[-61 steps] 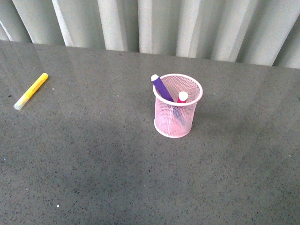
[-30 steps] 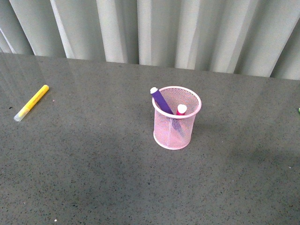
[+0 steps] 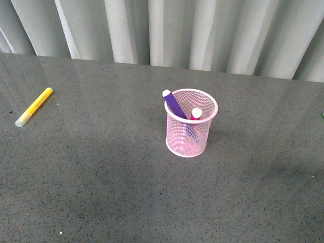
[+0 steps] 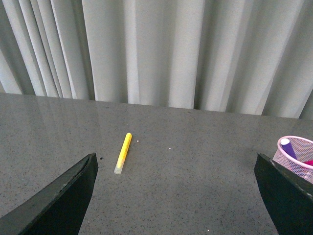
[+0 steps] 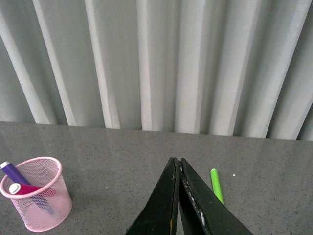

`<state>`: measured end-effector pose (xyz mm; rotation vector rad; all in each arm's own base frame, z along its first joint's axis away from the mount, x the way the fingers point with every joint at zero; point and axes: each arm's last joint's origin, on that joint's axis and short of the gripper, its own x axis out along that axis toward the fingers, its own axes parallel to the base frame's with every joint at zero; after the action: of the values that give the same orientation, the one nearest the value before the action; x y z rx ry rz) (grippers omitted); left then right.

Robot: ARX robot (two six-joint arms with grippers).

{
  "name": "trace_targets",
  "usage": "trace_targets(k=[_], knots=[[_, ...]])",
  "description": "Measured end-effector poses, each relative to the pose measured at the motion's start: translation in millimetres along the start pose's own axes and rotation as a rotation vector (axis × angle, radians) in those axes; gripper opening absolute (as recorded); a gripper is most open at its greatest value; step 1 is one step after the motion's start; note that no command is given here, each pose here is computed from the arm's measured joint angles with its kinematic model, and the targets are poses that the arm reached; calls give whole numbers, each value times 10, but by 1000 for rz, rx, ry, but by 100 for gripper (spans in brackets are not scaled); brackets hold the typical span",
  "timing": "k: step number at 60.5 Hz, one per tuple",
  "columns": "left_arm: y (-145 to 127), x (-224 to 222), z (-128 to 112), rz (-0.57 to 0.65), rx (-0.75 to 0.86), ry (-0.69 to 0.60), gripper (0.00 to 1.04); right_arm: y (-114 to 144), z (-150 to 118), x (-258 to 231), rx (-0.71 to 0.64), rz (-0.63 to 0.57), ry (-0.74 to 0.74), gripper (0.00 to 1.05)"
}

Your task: Insert purple and pink pens into pink cup

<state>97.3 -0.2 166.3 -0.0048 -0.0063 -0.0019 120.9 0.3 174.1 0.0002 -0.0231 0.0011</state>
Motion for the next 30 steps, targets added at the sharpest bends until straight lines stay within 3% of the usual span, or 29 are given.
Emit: trace_targets(k=[30], knots=[[0,0,0,0,0,0,98,0,1,-116,0,0,-2,3]])
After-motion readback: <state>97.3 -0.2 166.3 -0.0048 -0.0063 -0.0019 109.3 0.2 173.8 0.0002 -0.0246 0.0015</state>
